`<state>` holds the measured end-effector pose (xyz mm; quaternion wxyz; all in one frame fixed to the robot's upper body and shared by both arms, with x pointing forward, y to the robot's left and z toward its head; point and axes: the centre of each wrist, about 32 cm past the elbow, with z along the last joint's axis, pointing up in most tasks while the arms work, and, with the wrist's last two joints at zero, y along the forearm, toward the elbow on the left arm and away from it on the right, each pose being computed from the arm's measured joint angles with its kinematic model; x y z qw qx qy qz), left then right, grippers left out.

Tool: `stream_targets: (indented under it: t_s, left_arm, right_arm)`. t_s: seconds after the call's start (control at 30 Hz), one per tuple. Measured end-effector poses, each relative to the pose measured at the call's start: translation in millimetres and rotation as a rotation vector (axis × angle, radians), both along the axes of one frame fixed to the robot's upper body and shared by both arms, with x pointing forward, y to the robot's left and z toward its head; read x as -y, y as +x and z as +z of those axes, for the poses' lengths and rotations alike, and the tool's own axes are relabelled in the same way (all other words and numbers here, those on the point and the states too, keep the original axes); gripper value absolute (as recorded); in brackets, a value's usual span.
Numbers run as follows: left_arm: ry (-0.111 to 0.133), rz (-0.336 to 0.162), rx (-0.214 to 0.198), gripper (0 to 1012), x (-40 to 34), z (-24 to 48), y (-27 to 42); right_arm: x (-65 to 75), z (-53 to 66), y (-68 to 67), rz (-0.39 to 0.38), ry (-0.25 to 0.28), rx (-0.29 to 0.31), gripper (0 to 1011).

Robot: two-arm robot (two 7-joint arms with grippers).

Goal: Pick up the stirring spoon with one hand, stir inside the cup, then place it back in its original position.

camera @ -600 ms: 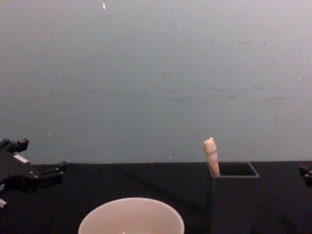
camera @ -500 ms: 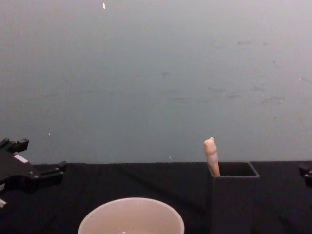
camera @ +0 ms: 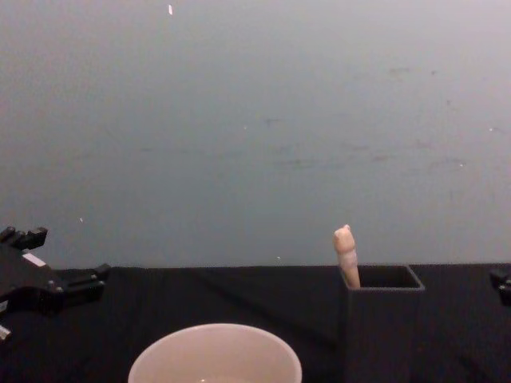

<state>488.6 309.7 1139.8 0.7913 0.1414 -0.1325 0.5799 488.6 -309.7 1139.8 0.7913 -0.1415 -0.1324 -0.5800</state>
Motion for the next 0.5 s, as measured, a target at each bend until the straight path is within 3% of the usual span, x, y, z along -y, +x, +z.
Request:
stream_targets:
  t_s: [0.5]
  left_arm:
    - [0.000, 0.000, 0.000, 1001, 0.0, 0.0, 0.0]
  right_arm:
    - [0.0, 0.0, 0.0, 0.000, 0.000, 0.000, 1002]
